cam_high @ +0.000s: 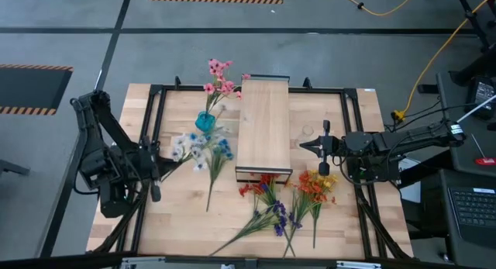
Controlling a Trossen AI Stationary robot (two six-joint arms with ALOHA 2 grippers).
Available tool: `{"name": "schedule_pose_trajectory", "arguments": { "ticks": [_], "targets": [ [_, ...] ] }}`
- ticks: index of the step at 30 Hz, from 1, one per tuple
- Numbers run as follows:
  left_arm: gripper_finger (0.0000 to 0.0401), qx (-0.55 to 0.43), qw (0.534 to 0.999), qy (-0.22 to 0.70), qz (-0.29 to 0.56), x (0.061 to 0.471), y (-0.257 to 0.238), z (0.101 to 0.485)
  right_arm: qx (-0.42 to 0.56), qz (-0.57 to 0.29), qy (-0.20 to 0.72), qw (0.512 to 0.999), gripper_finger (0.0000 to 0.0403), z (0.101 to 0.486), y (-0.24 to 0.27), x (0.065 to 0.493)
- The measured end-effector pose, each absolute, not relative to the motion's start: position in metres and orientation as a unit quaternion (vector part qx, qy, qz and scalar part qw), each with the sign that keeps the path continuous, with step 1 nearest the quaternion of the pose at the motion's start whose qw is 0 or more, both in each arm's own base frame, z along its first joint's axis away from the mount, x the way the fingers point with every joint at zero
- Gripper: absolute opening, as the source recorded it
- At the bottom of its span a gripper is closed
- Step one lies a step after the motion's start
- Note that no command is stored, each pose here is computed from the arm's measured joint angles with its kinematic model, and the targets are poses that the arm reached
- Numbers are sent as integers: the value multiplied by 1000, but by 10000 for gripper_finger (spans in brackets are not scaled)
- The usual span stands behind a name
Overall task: Pick and place flowers into a vace then onto a shelf
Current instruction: Put the white flowers into the blue vase
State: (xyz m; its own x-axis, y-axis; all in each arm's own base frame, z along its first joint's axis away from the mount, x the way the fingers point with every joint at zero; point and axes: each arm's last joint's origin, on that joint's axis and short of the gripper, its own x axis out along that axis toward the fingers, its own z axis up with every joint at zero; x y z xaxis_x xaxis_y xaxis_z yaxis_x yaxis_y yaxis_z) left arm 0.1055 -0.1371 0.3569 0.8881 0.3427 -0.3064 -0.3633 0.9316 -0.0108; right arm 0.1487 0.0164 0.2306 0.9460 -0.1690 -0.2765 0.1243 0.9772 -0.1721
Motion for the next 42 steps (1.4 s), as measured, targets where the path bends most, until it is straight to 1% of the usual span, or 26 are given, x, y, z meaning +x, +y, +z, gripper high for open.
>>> {"name": "schedule_pose_trajectory", "arguments": {
  "ticks": [3,7,9,19,24,33,42],
  "targets": [
    [3,-33,969,152,190,108,-136,355,-76,-74,146,983,8,231,16,149],
    [3,10,967,130,217,111,-133,343,-76,-75,146,983,8,231,16,149],
    [3,15,966,122,229,112,-131,337,-76,-74,146,984,8,231,16,149],
    [3,-8,957,96,274,108,-109,297,-74,-75,136,985,8,233,16,149],
    [3,-37,955,84,283,101,-98,275,-73,-75,125,987,8,235,17,150],
    [3,-87,957,104,256,105,-104,243,-73,-75,124,987,8,235,17,150],
    [3,-67,970,127,197,124,-121,241,-81,-75,110,988,8,238,17,150]
  ]
}}
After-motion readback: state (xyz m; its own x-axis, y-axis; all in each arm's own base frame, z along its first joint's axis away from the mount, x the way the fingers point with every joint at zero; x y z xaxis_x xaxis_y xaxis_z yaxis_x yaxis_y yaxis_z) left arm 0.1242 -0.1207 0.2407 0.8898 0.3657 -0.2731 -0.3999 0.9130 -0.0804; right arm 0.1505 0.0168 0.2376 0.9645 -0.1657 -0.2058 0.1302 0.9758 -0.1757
